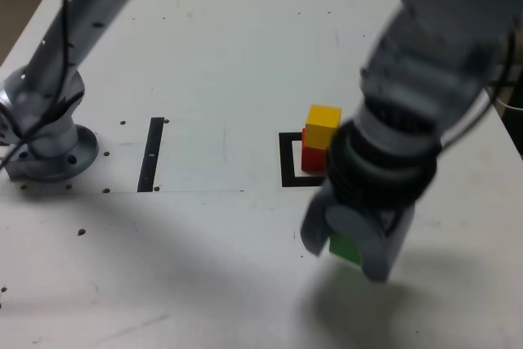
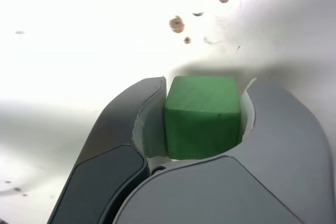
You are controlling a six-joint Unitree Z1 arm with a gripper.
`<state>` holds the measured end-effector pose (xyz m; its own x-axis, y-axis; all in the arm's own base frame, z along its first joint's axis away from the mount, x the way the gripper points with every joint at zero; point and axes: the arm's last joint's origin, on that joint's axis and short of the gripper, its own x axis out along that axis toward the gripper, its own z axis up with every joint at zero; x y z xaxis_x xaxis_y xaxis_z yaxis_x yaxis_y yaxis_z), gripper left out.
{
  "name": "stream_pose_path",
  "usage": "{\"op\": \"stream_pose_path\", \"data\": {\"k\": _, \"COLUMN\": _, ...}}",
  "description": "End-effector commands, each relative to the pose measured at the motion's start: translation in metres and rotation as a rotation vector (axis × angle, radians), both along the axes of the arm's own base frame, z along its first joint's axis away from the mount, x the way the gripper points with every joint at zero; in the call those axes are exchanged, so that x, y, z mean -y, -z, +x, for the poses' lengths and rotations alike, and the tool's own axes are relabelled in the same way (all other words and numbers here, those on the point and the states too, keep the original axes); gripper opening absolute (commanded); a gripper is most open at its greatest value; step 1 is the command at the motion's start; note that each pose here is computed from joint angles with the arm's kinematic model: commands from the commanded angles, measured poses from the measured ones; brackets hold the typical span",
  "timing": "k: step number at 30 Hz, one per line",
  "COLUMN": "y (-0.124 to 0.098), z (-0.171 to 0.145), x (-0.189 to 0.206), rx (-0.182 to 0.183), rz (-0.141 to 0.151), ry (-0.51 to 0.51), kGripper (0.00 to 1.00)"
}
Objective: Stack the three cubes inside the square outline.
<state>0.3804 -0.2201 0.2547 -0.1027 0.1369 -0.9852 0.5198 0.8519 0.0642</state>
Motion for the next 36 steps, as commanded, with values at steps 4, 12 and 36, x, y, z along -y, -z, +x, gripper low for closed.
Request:
{"op": "stream_pose_path", "data": {"k": 4, "y": -0.031, "z": -0.019, "x": -0.026, "rx": 0.021, "rz": 0.017, "ry": 0.003, "kGripper": 0.24}}
{"op": "stream_pose_path", "data": {"k": 12, "y": -0.067, "z": -0.041, "x": -0.079, "rx": 0.042, "rz": 0.037, "ry": -0.048, "kGripper": 0.24}}
{"op": "stream_pose_path", "data": {"k": 36, "y": -0.066, "z": -0.026, "x": -0.17, "rx": 0.016, "rz": -0.027, "ry": -0.291, "kGripper": 0.24}}
